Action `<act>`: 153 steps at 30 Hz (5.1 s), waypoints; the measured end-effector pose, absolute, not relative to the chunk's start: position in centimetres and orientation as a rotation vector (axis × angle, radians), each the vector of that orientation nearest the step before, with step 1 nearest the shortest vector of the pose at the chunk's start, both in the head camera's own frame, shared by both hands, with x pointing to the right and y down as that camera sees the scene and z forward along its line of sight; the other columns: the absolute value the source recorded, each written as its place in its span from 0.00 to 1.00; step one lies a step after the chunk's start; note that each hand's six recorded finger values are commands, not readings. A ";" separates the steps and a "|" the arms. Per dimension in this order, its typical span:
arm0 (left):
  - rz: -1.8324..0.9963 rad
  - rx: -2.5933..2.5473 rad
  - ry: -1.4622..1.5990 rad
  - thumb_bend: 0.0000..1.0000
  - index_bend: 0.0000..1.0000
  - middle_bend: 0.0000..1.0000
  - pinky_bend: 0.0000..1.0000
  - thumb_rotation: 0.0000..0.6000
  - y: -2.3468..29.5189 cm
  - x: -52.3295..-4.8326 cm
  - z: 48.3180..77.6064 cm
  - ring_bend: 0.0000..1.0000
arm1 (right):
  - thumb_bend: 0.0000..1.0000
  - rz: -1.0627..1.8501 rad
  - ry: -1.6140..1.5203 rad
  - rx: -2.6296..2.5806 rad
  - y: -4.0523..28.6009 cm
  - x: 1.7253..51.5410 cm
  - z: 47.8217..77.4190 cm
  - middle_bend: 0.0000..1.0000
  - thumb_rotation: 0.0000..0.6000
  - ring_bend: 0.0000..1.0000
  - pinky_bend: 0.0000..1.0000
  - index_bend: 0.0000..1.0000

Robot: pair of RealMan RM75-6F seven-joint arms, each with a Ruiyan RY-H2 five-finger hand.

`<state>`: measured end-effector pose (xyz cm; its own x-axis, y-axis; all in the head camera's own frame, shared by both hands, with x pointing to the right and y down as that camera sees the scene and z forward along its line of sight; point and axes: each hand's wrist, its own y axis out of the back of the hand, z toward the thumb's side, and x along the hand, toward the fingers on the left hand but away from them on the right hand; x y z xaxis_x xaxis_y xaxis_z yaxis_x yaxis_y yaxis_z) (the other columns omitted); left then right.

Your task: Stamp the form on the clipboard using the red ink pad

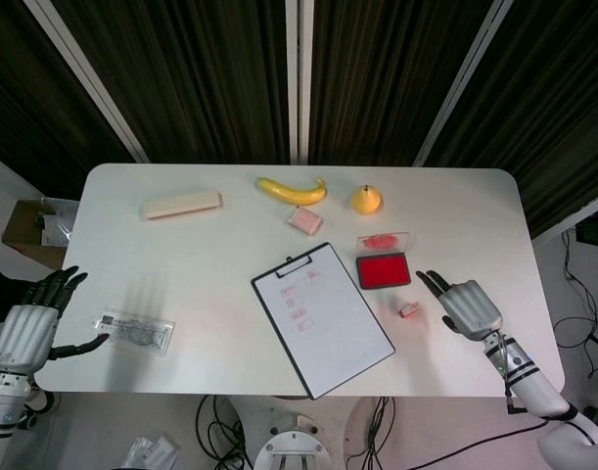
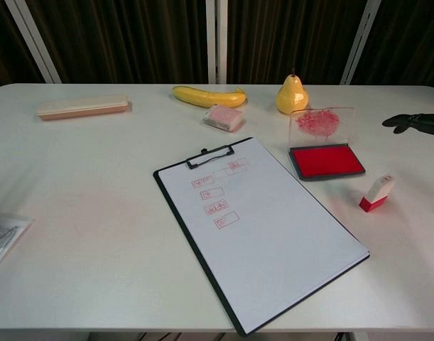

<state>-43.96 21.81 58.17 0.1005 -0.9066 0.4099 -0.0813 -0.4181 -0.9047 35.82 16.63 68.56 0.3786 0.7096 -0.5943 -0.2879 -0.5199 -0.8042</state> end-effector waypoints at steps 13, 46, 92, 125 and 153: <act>-1.406 -1.636 0.988 0.06 0.11 0.08 0.18 0.32 21.7 -44.1 58.3 0.09 | 0.17 1.284 -0.381 -1.764 17.0 33.1 71.7 0.36 1.00 0.68 0.88 0.38; -1.426 -1.639 0.994 0.06 0.11 0.08 0.18 0.33 21.9 -44.8 58.5 0.09 | 0.32 1.295 -0.402 -1.740 17.0 31.7 73.3 0.43 1.00 0.72 0.88 0.59; -1.450 -1.650 1.030 0.06 0.11 0.08 0.18 0.39 22.0 -46.4 58.5 0.09 | 0.40 1.462 -0.412 -1.795 6.8 27.5 76.3 0.57 1.00 0.73 0.88 0.68; -1.441 -1.637 1.037 0.06 0.11 0.08 0.18 0.40 21.9 -46.0 58.0 0.09 | 0.40 1.065 -0.494 -1.921 8.8 21.2 66.3 0.59 1.00 0.74 0.88 0.71; -1.472 -1.622 1.048 0.06 0.11 0.08 0.18 0.39 21.8 -46.9 58.4 0.09 | 0.39 0.730 -0.024 -2.007 16.5 11.6 69.7 0.60 1.00 0.74 0.88 0.71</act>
